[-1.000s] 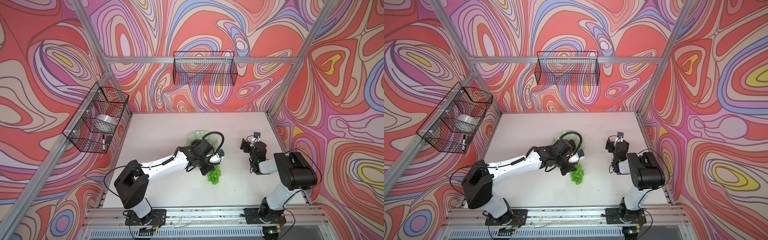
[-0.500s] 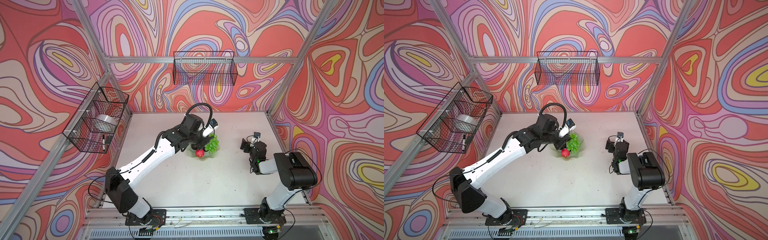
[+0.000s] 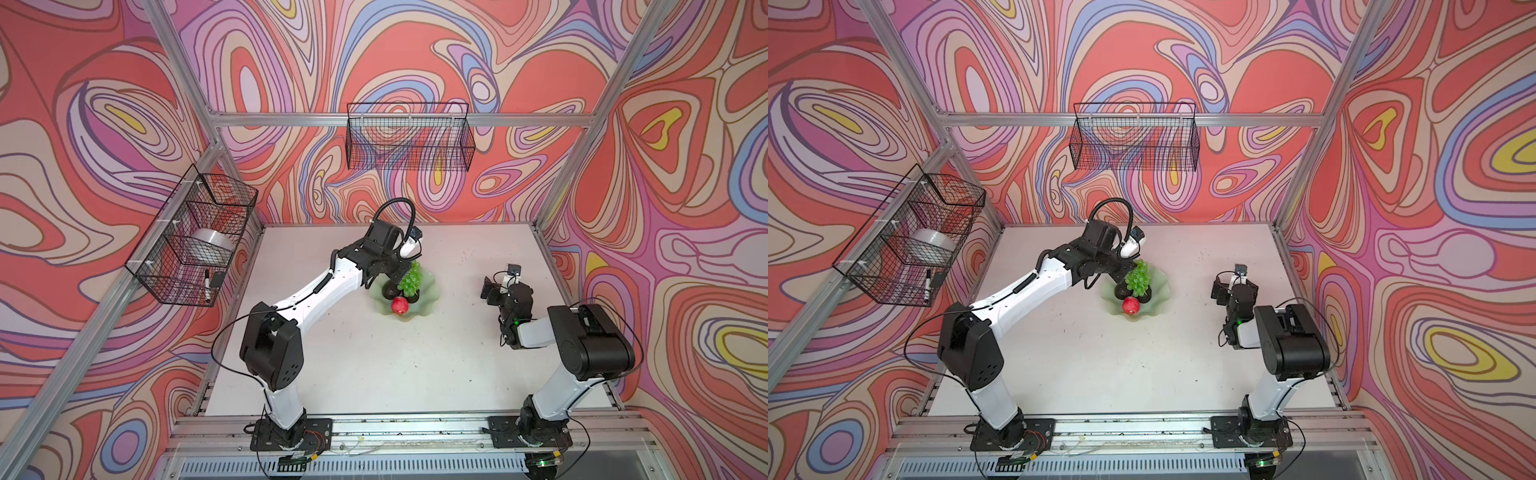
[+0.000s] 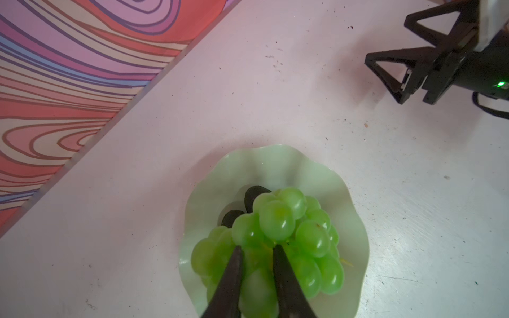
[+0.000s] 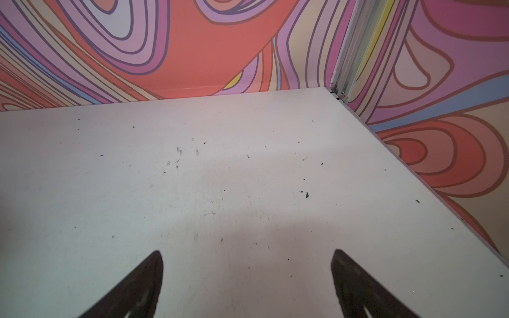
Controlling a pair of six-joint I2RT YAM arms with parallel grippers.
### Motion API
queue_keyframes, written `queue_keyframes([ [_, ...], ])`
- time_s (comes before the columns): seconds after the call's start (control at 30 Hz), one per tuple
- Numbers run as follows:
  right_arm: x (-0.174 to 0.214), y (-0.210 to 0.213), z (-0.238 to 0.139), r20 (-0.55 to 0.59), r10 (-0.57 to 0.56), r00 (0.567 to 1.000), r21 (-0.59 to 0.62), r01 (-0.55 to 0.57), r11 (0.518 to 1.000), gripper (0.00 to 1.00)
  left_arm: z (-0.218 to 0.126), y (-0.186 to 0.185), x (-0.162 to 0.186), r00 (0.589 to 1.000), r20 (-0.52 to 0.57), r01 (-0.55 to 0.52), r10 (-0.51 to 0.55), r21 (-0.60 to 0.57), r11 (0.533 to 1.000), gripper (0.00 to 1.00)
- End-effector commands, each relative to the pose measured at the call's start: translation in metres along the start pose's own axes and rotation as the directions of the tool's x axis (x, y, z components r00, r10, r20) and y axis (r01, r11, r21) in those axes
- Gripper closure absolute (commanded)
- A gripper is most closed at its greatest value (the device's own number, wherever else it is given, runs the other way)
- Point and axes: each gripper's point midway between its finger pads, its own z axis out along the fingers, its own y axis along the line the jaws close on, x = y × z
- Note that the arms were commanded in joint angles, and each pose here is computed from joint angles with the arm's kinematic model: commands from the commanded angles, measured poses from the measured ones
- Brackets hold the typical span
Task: Place and organize the fake fruits in the fruit bowl
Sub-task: 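Lift the grapes and carry them over the bowl with the left gripper, then lower the grapes onto the fruit in the bowl and open the left gripper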
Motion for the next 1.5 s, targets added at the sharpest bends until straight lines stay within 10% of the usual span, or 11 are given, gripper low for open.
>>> queue_keyframes([
  [0.0, -0.008, -0.001, 0.001, 0.020, 0.010, 1.000, 0.004, -0.010, 1.000, 0.02, 0.001, 0.018, -0.019, 0.995, 0.090, 0.052, -0.048, -0.041, 0.998, 0.80],
  [0.53, -0.009, -0.002, 0.000, 0.022, 0.011, 1.000, 0.005, -0.011, 1.000, 0.02, 0.032, 0.006, 0.030, 0.995, -0.022, 0.095, -0.095, 0.020, 0.995, 0.63],
  [0.9, -0.009, -0.001, 0.001, 0.022, 0.010, 1.000, 0.005, -0.010, 1.000, 0.02, 0.026, 0.006, 0.041, 0.992, -0.031, 0.124, -0.124, 0.004, 0.992, 0.27],
  [1.0, -0.008, -0.001, 0.001, 0.020, 0.010, 1.000, 0.004, -0.010, 1.000, 0.02, 0.022, 0.006, 0.039, 0.992, -0.020, 0.122, -0.122, 0.000, 0.993, 0.02],
  [1.47, -0.008, -0.001, 0.001, 0.020, 0.011, 1.000, 0.004, -0.011, 1.000, 0.02, 0.003, 0.001, 0.028, 0.981, 0.036, 0.186, -0.191, 0.107, 0.977, 0.00],
])
